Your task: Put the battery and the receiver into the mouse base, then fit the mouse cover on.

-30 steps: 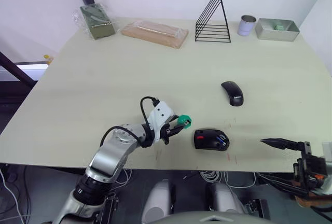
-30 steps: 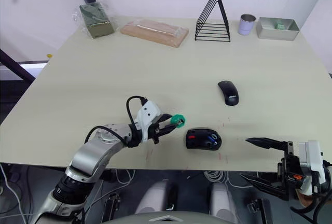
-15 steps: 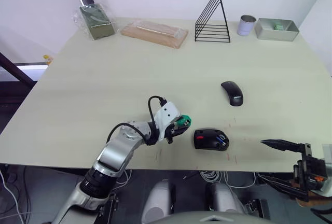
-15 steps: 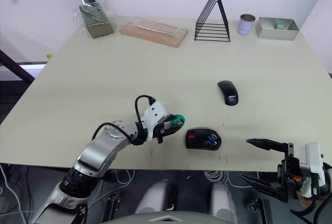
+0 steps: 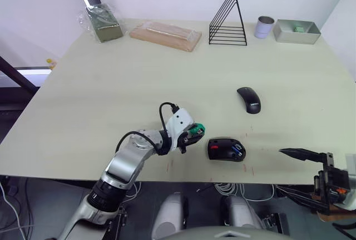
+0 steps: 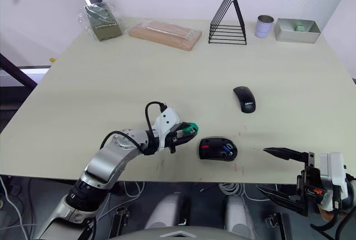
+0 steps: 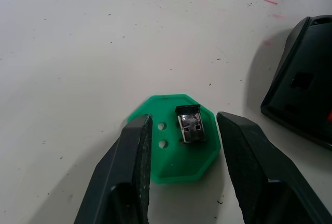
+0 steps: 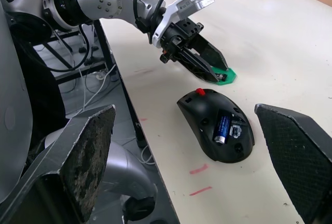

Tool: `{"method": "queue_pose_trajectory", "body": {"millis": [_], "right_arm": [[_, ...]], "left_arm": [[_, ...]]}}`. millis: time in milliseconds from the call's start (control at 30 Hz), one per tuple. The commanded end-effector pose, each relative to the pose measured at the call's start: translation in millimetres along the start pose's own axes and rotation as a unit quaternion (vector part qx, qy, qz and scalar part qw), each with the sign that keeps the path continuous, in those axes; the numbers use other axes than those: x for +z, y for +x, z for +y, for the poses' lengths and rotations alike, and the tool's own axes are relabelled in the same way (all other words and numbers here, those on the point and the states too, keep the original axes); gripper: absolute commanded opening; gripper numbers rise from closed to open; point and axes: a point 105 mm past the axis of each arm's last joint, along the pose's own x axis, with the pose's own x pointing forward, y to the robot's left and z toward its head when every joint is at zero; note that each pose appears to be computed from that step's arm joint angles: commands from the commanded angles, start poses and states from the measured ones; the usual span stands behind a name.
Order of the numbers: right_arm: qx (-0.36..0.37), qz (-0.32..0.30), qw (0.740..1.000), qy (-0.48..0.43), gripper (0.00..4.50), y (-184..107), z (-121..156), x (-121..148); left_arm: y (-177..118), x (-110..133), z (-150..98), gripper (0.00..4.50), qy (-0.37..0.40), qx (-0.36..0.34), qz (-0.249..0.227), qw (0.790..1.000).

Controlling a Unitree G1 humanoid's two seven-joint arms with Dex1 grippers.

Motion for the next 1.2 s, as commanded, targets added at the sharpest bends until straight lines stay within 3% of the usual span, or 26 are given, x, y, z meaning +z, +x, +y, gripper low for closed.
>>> {"method": "queue_pose_trajectory", "body": {"millis": [33, 1200], "right_arm": [[0.004, -0.008, 1.0, -0.015, 4.5, 1.8, 1.8, 6.4], [0.001, -0.009, 1.0, -0.01, 4.5, 3.6, 3.9, 6.5]], "left_arm": [[-3.5, 12.2, 7.2, 2.12, 0.011, 0.013, -0.02, 1.0], [-2.0, 5.8, 4.7, 2.12, 0.04, -0.001, -0.003, 0.999]]}}
